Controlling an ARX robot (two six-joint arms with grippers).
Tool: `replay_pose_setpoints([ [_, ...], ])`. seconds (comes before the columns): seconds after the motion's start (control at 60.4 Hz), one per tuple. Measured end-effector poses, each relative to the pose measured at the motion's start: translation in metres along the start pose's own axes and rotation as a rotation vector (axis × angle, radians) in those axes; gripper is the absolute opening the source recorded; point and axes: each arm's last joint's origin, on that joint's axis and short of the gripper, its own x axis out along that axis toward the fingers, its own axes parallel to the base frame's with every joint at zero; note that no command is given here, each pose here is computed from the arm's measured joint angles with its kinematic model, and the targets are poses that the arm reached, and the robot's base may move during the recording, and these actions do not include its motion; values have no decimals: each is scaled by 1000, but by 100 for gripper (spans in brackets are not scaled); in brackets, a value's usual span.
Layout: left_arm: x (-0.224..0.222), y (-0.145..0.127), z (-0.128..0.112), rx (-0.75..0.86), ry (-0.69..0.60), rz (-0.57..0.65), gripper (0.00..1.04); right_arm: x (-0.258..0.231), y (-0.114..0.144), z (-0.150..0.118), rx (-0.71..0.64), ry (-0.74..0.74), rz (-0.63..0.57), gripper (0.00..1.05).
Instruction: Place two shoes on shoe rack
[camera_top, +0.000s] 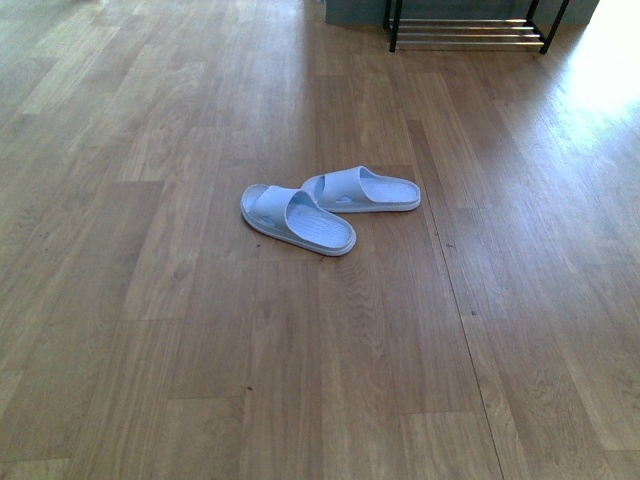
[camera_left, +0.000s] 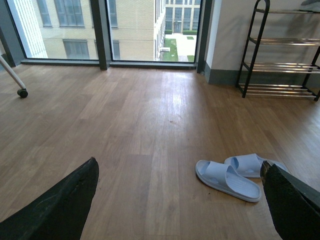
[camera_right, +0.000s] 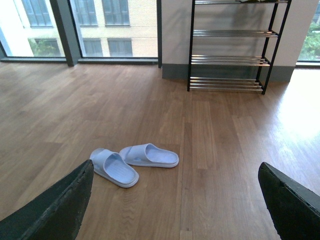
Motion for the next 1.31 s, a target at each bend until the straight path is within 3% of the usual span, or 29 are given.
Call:
replay_pose_setpoints([
  [1.307,0,0,0,0,0,0,95,0,0,0,0,0,-1,95],
])
